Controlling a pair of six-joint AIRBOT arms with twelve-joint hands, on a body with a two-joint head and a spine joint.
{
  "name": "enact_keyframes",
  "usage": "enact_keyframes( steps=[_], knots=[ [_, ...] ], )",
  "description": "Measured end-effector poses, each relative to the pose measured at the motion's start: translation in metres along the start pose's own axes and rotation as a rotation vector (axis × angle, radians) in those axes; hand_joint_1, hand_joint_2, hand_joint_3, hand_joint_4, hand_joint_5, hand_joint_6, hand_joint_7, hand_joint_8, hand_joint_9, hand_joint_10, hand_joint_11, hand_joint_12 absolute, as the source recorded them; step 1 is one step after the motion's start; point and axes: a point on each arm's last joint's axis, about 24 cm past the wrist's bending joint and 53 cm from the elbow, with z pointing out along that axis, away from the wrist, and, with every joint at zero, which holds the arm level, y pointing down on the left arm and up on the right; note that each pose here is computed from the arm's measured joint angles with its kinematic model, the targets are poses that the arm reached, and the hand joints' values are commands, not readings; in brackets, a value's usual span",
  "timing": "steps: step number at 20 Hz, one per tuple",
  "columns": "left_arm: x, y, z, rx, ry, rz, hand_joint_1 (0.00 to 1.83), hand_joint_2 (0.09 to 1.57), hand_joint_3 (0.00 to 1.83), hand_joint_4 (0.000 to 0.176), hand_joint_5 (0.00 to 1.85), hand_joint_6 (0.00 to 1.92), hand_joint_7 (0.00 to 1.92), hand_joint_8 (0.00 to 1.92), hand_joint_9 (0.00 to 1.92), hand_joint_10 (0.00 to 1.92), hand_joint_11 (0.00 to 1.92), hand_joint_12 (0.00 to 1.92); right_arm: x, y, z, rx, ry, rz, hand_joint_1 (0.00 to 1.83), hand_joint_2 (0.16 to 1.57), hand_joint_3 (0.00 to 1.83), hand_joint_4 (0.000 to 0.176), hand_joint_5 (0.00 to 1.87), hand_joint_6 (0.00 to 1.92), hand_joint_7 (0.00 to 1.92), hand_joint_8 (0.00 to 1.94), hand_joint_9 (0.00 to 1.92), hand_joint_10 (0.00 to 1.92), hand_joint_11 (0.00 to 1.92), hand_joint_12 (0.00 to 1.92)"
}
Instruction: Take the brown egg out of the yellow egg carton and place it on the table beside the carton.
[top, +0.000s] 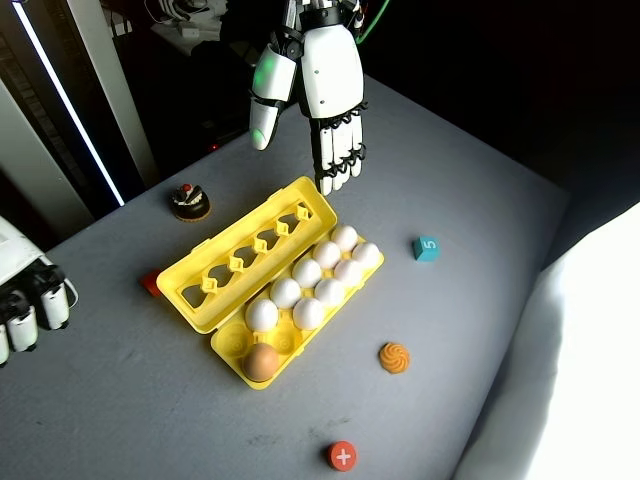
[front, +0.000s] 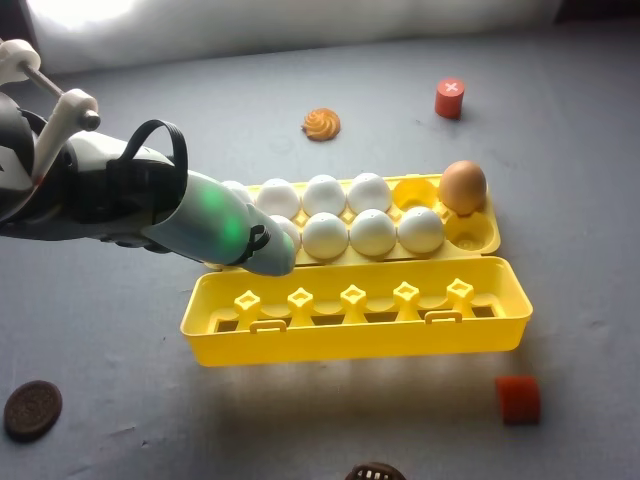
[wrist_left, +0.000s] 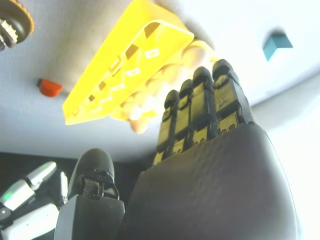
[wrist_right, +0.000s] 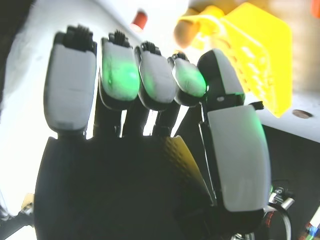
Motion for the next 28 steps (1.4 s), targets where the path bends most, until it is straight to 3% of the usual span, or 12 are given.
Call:
enact_keyframes(
  steps=[3,7,13,17,19,21,22,23,24,26,28],
  knots=[
    [0.0,0.0,0.0,0.0,0.0,0.0,0.0,1.19,0.03,0.0,0.05,0.0,0.0,0.0,0.0,0.0,0.0,0.0,0.004,-0.001,0.0,0.006,0.015,-0.001,0.0,1.11,0.02,0.0,0.12,0.01,0.08,0.01,0.02,0.01,0.01,0.01],
    [0.0,0.0,0.0,0.0,0.0,0.0,0.0,1.19,0.02,0.0,0.04,0.01,0.0,0.0,0.0,0.0,0.0,0.0,0.002,0.008,0.001,-0.018,0.009,-0.002,0.0,1.12,0.01,0.0,0.1,0.0,0.07,0.0,0.02,0.0,0.0,0.01],
    [0.0,0.0,0.0,0.002,0.0,0.0,0.0,1.2,0.02,0.0,0.05,0.01,0.01,0.0,0.0,0.0,0.0,0.0,-0.014,0.004,0.01,0.01,-0.041,0.004,0.02,1.11,0.0,0.0,0.1,0.0,0.07,0.0,0.03,0.0,0.04,0.03],
    [0.0,0.0,0.0,-0.001,0.0,0.0,0.0,1.2,0.01,0.0,0.06,0.01,0.02,0.01,0.0,0.0,0.0,0.0,-0.018,0.007,0.035,-0.007,-0.06,0.007,0.15,1.03,0.0,0.0,0.11,0.0,0.07,0.0,0.04,0.0,0.05,0.06],
    [0.0,0.0,0.0,0.001,0.0,0.0,0.0,1.19,0.01,0.0,0.05,0.0,0.01,0.0,0.0,0.0,0.0,0.0,-0.02,0.014,0.048,-0.044,-0.091,-0.052,0.09,0.93,0.0,0.0,0.14,0.0,0.06,0.0,0.01,0.0,0.01,0.09],
    [0.0,0.0,0.0,-0.001,-0.001,0.0,0.0,1.2,0.01,0.0,0.07,0.01,0.02,0.01,0.0,0.0,0.0,0.0,-0.022,0.018,0.064,-0.063,-0.113,-0.042,0.03,0.86,0.0,0.0,0.19,0.02,0.02,0.0,0.0,0.0,0.01,0.02],
    [0.0,0.0,0.0,0.0,0.0,0.0,0.0,1.2,0.01,0.0,0.05,0.0,0.01,0.0,0.0,0.0,0.0,0.0,-0.021,0.018,0.072,-0.061,-0.115,-0.032,0.1,0.84,0.0,0.012,0.27,0.01,0.03,0.0,0.0,0.0,0.0,0.03],
    [0.0,0.0,0.0,-0.001,0.0,0.0,0.0,1.19,0.0,0.0,0.06,0.01,0.02,0.0,0.0,0.0,0.01,0.0,-0.019,0.018,0.079,-0.061,-0.113,-0.032,0.1,0.85,0.0,0.043,0.33,0.03,0.05,0.01,0.0,0.0,0.0,0.0],
    [0.0,0.001,0.0,-0.002,-0.001,0.0,0.0,1.19,0.0,0.0,0.06,0.0,0.01,0.0,0.0,0.0,0.0,0.0,-0.016,0.019,0.086,-0.064,-0.106,-0.03,0.15,0.84,0.0,0.047,0.41,0.02,0.1,0.0,0.0,0.0,0.0,0.0],
    [0.0,0.0,0.0,-0.001,0.0,0.0,0.0,1.19,0.0,0.0,0.06,0.0,0.02,0.0,0.0,0.0,0.01,0.0,-0.011,0.021,0.096,-0.073,-0.094,-0.014,0.18,0.87,0.01,0.076,0.57,0.02,0.13,0.0,0.0,0.0,0.0,0.0],
    [0.0,0.0,0.0,0.001,0.0,0.0,0.0,1.19,0.0,0.0,0.07,0.01,0.02,0.01,0.0,0.0,0.01,0.0,-0.007,0.024,0.103,-0.079,-0.088,-0.011,0.25,0.89,0.01,0.093,0.69,0.02,0.17,0.0,0.0,0.0,0.0,0.0]
  ],
)
